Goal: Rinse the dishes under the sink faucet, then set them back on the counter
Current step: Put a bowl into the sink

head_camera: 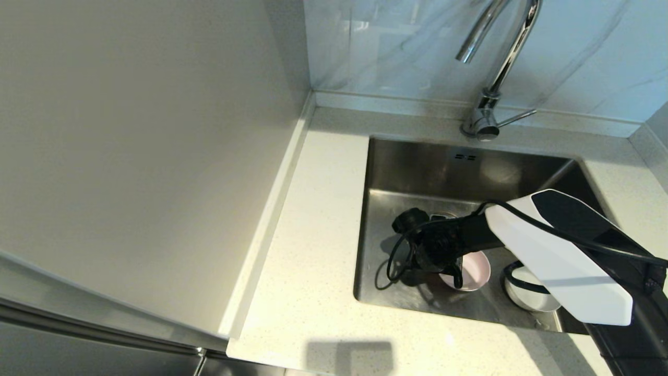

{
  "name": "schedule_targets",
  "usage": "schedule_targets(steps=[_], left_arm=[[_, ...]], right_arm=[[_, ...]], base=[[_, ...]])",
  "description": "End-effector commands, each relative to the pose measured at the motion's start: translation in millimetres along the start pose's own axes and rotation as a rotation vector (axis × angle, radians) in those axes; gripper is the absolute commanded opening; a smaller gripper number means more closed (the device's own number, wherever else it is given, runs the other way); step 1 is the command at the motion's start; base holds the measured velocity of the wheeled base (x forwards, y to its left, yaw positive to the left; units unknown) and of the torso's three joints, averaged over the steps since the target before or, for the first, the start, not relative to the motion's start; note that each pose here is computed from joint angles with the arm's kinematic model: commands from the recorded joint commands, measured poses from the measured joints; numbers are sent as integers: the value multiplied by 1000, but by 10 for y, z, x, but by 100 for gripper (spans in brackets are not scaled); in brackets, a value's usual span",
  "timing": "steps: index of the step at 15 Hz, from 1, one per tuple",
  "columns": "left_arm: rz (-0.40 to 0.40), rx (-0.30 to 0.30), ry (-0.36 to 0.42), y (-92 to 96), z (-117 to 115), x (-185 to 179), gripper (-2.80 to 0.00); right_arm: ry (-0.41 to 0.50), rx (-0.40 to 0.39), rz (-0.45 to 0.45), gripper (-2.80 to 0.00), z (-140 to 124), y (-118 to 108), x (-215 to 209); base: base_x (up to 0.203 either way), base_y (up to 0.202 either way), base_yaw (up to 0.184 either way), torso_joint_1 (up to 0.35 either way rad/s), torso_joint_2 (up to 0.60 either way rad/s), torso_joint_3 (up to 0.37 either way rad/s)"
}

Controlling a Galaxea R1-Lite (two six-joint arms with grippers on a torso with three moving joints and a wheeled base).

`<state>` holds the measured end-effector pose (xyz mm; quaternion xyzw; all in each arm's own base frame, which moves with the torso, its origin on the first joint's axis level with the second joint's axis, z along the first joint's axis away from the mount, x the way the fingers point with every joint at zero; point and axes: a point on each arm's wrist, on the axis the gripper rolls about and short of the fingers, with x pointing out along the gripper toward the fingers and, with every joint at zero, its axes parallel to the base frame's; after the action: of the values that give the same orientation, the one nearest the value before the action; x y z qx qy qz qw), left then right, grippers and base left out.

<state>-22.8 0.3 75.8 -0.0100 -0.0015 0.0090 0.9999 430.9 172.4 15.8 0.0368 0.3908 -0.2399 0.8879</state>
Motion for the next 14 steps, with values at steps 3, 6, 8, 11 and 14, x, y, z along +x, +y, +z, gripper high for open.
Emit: schedule_targets(steps=[3, 6, 8, 11, 14], left_arm=[[2, 0, -3, 0, 0, -2, -280], [2, 0, -3, 0, 0, -2, -280], [2, -1, -3, 0, 0, -2, -280], [2, 0, -3, 0, 0, -2, -280], [0, 0, -3, 0, 0, -2, -280]], right_arm=[[-14, 15, 9, 0, 77, -27, -94], [-39, 36, 35, 0, 214, -114, -340], [-57, 51, 56, 0, 306, -213, -563], [-99, 93, 91, 0, 478, -473, -988], [-180, 167, 148, 0, 683, -934, -1621]], base=[[0, 0, 0, 0, 0, 0], [0, 0, 0, 0, 0, 0], [0, 0, 0, 0, 0, 0], [0, 0, 0, 0, 0, 0], [0, 0, 0, 0, 0, 0]])
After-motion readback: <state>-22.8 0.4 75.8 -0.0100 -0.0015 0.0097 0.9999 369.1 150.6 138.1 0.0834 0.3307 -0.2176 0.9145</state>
